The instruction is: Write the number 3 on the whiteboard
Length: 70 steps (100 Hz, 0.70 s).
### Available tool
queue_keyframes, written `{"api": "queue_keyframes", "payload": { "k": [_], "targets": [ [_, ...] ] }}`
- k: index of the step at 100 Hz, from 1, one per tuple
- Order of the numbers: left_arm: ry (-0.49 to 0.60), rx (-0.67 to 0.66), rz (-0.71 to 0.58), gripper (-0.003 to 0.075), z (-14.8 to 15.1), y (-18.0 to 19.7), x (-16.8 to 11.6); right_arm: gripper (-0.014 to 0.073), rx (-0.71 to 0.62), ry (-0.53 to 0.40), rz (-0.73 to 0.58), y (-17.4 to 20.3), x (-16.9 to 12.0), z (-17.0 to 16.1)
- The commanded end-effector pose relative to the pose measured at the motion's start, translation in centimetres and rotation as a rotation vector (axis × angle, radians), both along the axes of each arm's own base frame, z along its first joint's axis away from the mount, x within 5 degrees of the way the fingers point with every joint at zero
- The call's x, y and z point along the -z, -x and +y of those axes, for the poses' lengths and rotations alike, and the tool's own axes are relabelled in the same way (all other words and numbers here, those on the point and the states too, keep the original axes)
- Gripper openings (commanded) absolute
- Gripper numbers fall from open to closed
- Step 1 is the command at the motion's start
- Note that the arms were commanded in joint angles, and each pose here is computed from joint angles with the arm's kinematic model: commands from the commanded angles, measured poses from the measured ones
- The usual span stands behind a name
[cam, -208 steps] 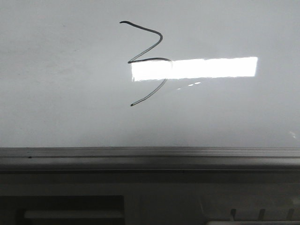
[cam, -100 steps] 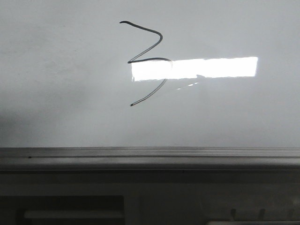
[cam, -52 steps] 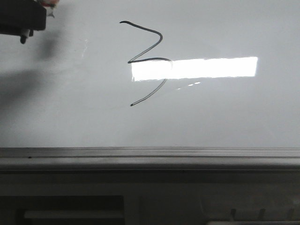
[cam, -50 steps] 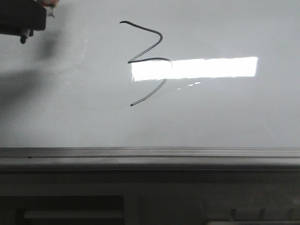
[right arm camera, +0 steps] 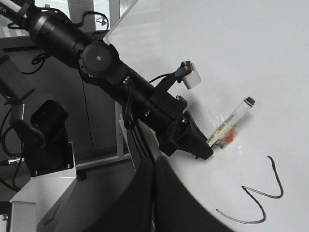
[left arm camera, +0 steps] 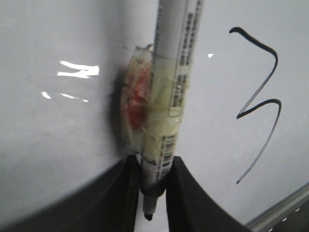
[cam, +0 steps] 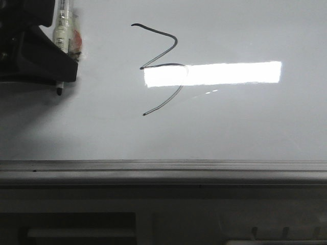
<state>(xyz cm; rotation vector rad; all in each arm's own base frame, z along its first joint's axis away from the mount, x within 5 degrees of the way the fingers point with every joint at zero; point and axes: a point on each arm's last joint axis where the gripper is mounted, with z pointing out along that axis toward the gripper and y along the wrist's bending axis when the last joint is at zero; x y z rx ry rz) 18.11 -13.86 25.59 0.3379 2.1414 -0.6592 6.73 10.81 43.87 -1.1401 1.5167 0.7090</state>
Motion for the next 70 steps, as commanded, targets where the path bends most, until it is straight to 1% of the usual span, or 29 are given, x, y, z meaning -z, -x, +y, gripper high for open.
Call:
{"api": "queue_keyframes", "payload": {
  "k": [1, 14, 18, 23, 28, 33, 38, 43, 48, 70],
  "targets": [
    [0.008, -0.041, -0.019, -0.002, -0.09, -0.76, -0.21, -0.0061, 0.029, -0.096, -0.023, 0.0, -1.4, -0.19],
    [0.009, -0.046, -0.025, -0.0012, -0.06, -0.81, -0.24, -0.0061, 0.028, -0.097, -0.022, 0.01, -1.4, -0.19],
    [0.009, -0.048, -0.026, 0.0017, -0.05, -0.83, -0.25, -0.0061, 0.027, -0.098, -0.021, 0.02, -1.41, -0.18],
    [0.009, -0.054, -0.032, 0.0077, -0.01, -0.88, -0.29, -0.0061, 0.027, -0.098, -0.021, 0.02, -1.41, -0.18],
    [0.01, -0.063, -0.041, 0.0161, 0.04, -0.96, -0.35, -0.0061, 0.027, -0.098, -0.021, 0.02, -1.41, -0.18],
    [0.014, -0.071, -0.043, 0.0269, 0.08, -1.01, -0.38, -0.0061, 0.027, -0.098, -0.021, 0.02, -1.41, -0.18],
    [0.024, -0.087, -0.046, 0.0352, 0.14, -1.1, -0.45, -0.0061, 0.027, -0.097, -0.019, -0.03, -1.39, -0.15],
    [0.029, -0.091, -0.042, 0.0407, 0.14, -1.1, -0.45, -0.0061, 0.027, -0.097, -0.019, -0.03, -1.39, -0.15],
    [0.029, -0.096, -0.047, 0.0428, 0.18, -1.15, -0.49, -0.0061, 0.028, -0.098, -0.02, -0.04, -1.4, -0.15],
    [0.03, -0.126, -0.075, 0.0433, 0.37, -1.4, -0.68, -0.0061, 0.031, -0.101, -0.022, -0.06, -1.43, -0.15]
  ]
}}
